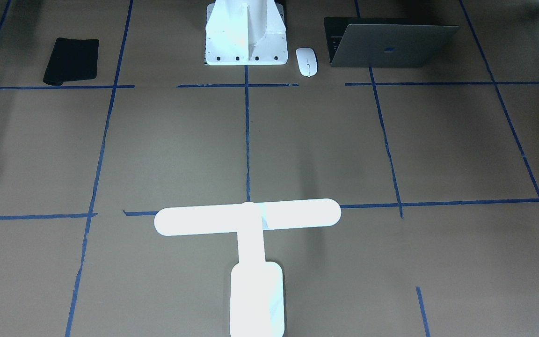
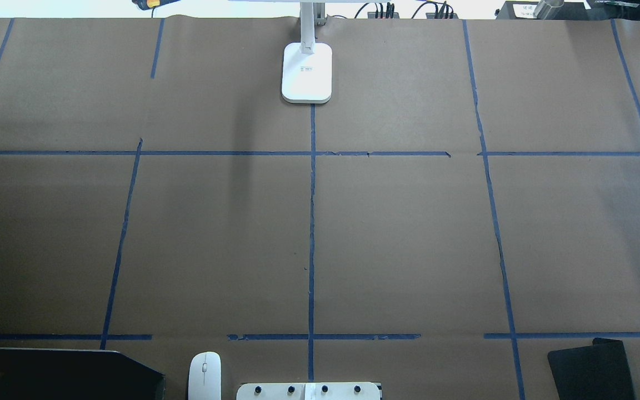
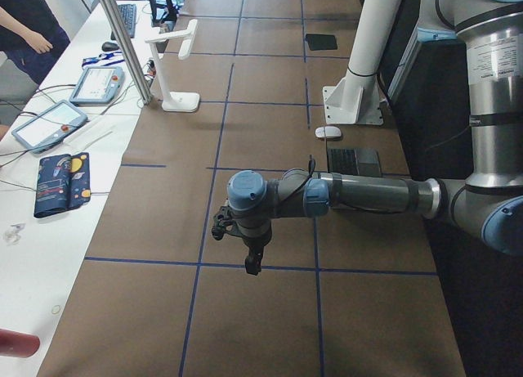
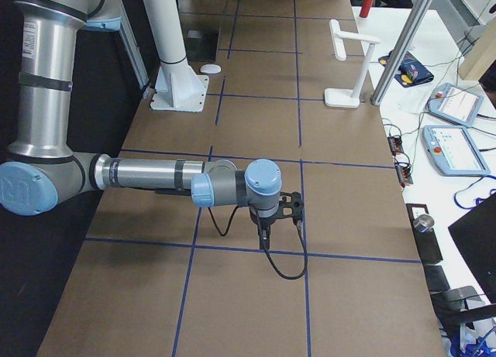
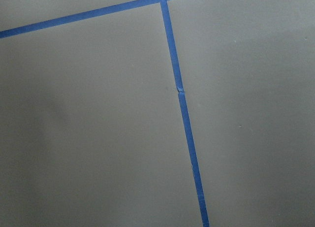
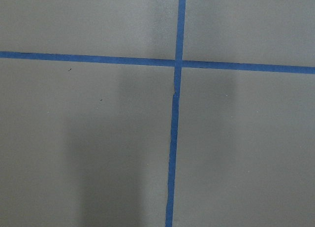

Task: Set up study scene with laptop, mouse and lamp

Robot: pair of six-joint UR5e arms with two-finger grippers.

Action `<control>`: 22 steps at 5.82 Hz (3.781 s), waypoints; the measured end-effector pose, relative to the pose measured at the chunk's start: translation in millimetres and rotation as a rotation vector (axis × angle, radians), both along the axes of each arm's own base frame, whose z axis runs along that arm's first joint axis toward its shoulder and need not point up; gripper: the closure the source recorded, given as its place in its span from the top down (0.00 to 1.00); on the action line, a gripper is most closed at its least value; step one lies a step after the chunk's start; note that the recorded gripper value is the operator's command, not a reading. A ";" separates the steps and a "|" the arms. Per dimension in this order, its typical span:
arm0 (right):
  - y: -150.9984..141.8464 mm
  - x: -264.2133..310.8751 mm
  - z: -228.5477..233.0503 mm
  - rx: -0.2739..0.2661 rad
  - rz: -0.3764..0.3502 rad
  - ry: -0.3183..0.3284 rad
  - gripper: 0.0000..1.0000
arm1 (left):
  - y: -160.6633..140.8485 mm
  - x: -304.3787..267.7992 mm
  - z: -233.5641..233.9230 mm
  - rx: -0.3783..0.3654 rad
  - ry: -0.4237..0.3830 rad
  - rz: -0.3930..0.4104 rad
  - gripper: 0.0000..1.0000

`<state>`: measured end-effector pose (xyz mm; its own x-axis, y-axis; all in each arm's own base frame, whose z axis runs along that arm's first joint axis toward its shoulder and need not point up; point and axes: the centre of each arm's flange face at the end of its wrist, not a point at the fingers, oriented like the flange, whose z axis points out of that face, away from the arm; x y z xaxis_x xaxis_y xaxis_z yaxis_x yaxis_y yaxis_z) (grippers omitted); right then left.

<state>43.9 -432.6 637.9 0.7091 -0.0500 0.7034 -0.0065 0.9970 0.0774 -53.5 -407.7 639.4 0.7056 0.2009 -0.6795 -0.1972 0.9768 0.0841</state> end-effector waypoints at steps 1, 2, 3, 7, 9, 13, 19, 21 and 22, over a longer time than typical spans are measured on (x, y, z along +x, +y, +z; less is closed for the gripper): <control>0.0 0.0 0.0 0.000 0.000 0.000 1.00 | -0.3 -0.4 -3.3 0.008 0.000 0.000 1.00; 0.0 0.0 -0.1 0.001 0.000 -0.001 1.00 | -0.3 -0.7 -5.5 0.013 -0.001 0.001 1.00; -0.2 -0.1 -1.5 0.003 0.000 -0.001 1.00 | 0.2 -0.6 -5.7 0.014 -0.001 0.002 1.00; 0.0 0.1 -4.3 0.008 0.001 -0.002 1.00 | -44.7 3.1 -62.5 0.129 0.030 -0.050 1.00; 0.6 0.1 -5.5 0.011 0.000 -0.002 1.00 | -57.9 10.3 -92.8 0.230 0.109 -0.052 1.00; 0.7 -0.1 -5.8 0.010 0.001 -0.003 1.00 | -43.1 122.2 -166.9 0.514 0.248 0.206 1.00; 0.8 -0.2 -5.5 0.007 0.002 -0.004 1.00 | 111.8 248.9 -303.3 0.727 0.475 0.664 1.00; -0.2 -0.2 -6.1 0.009 0.002 -0.004 1.00 | 143.7 288.8 -291.2 0.711 0.452 0.784 1.00; -0.9 -0.3 -7.4 0.012 0.002 -0.004 1.00 | 155.9 297.0 -282.3 0.692 0.441 0.823 0.99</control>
